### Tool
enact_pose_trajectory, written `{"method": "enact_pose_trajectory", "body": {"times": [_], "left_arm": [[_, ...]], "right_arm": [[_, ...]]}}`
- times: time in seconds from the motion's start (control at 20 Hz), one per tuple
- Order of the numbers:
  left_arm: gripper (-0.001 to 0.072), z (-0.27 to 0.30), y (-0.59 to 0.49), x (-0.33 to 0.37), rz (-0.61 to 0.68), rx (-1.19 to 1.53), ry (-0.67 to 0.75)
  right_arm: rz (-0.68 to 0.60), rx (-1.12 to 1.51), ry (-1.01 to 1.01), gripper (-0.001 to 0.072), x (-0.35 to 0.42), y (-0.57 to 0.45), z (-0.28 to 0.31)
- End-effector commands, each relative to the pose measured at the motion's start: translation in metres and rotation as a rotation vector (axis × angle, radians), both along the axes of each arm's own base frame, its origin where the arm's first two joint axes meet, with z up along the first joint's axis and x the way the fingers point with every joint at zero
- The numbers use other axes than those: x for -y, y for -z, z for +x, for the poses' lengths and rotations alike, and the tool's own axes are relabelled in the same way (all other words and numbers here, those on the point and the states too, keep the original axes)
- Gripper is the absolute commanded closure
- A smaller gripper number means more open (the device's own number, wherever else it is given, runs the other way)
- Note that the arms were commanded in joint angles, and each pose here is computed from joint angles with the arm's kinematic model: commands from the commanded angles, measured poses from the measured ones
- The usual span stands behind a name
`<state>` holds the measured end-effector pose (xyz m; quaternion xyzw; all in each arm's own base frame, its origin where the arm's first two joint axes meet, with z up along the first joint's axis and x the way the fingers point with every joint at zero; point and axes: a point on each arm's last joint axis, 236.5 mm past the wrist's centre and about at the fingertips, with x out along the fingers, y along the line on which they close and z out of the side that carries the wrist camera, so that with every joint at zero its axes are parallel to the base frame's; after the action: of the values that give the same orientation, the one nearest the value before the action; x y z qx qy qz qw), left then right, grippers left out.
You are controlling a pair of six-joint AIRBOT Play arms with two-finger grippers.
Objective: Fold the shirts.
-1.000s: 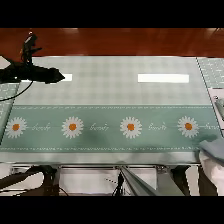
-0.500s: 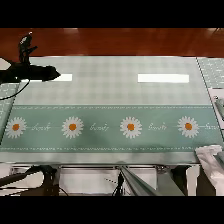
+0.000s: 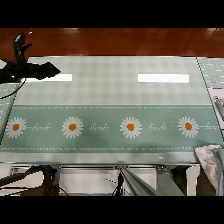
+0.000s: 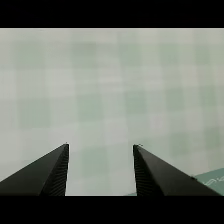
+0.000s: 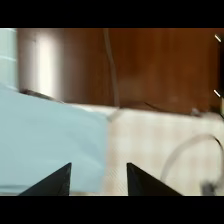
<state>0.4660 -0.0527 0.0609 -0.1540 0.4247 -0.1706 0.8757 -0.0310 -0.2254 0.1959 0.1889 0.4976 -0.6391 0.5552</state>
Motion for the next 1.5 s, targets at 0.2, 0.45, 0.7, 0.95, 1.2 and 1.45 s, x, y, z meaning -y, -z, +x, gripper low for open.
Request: {"method": "enact_pose_trajectory", "body": {"times": [0.2, 0.45, 0.7, 0.95, 1.2, 1.45], "left_arm": [[0.0238, -0.026, -0.054, 0.066, 0.04, 0.051, 0.276], [0.0058, -0.063, -0.037, 0.098, 0.456, 0.001, 0.365], [-0.0004, -0.083, -0.026, 0.12, 0.584, -0.04, 0.367], [-0.0003, -0.085, -0.025, 0.124, 0.584, -0.038, 0.375], [-0.0003, -0.085, -0.025, 0.124, 0.584, -0.038, 0.375], [-0.0003, -0.085, -0.025, 0.124, 0.584, -0.038, 0.375]], "right_arm": [[0.219, 0.76, -0.889, 0.0282, -0.084, -0.008, 0.285], [0.387, 0.377, -1.307, 0.0162, -0.17, 0.054, 0.33], [0.347, -0.007, -1.567, 0.0105, -0.216, 0.102, 0.353], [0.389, -0.054, -1.687, 0.0106, -0.26, 0.116, 0.355], [0.381, -0.061, -1.687, 0.0105, -0.258, 0.115, 0.356], [0.382, -0.06, -1.687, 0.0105, -0.259, 0.115, 0.356]]}}
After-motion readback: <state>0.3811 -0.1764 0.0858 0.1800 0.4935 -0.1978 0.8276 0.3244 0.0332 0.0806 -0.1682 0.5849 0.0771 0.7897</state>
